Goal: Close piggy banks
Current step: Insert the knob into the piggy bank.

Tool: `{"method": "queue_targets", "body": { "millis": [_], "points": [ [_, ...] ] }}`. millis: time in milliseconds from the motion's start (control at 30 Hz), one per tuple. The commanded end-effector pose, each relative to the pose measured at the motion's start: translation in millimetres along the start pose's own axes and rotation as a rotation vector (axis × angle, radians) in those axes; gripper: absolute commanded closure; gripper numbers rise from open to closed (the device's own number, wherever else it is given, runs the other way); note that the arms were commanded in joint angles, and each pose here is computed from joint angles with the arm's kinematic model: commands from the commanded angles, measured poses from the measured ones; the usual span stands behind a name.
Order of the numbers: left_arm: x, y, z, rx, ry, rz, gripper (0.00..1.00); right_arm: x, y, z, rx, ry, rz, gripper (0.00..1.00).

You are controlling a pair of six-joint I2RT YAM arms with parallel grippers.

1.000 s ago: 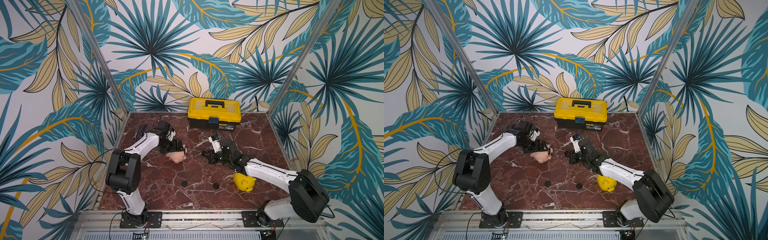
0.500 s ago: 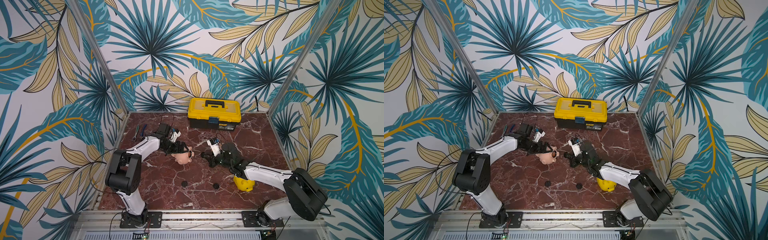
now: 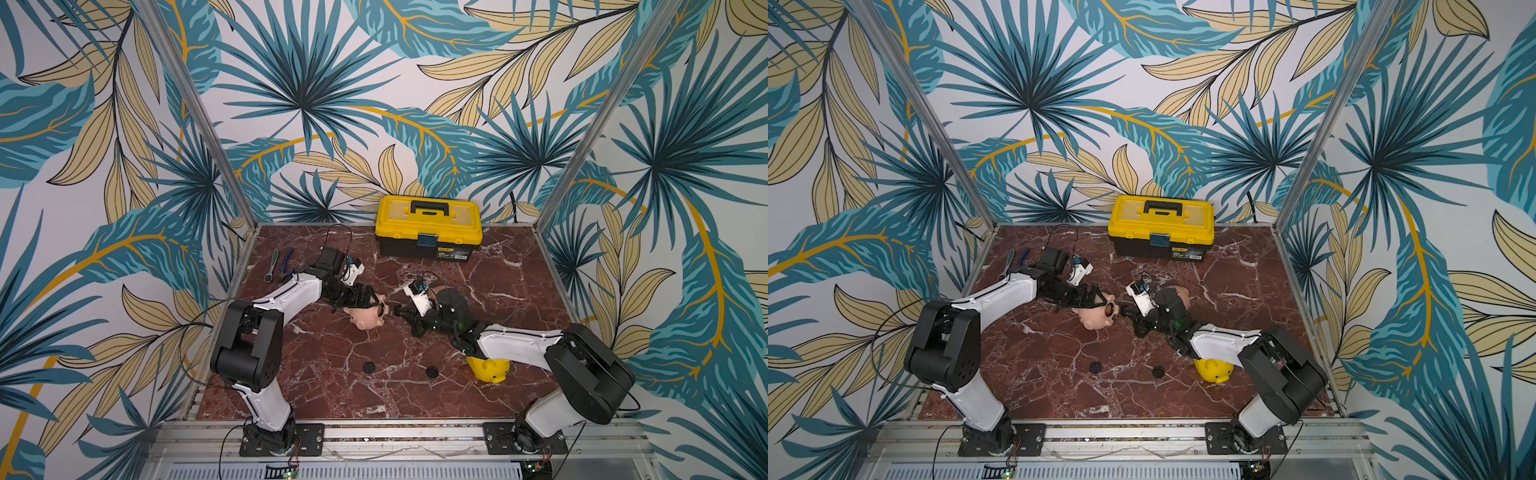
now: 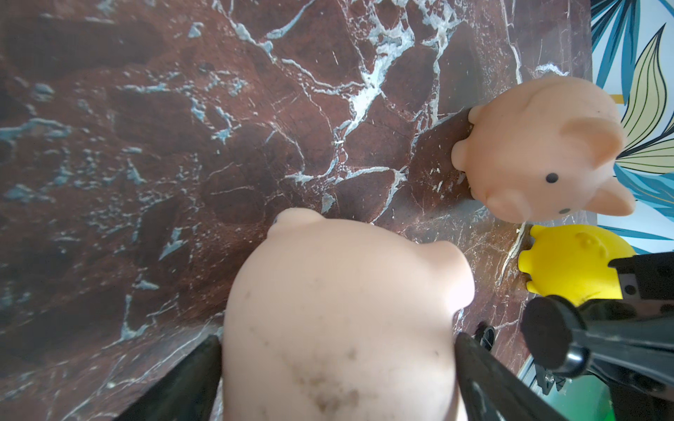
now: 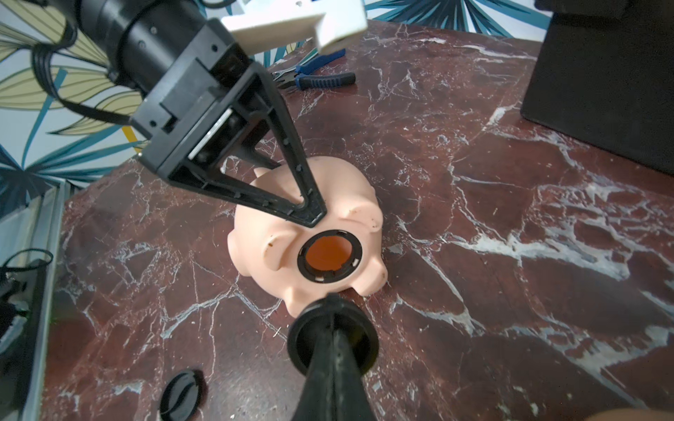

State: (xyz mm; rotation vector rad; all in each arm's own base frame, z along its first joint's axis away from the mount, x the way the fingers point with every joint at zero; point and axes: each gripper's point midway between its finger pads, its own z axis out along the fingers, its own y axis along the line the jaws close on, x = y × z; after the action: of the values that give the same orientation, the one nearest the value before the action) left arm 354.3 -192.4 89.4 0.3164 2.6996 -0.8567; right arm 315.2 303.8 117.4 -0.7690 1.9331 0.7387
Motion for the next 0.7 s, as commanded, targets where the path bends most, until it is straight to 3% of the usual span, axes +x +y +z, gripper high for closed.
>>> {"method": "queue_targets", "body": {
  "millis": [0, 267, 667],
  "points": [
    [30, 8, 9, -0.054, 0.115, -0.019, 0.01, 7, 0, 3, 0.004, -0.01, -0.125, 1.0],
    [32, 8, 9, -0.107, 0.148, 0.019, 0.01, 17, 0, 14, -0.018, -0.008, -0.213, 1.0],
    [33, -3, 12, -0.072, 0.202, 0.075, 0.02, 27, 0, 12, 0.021, -0.071, -0.31, 1.0]
  ]
}}
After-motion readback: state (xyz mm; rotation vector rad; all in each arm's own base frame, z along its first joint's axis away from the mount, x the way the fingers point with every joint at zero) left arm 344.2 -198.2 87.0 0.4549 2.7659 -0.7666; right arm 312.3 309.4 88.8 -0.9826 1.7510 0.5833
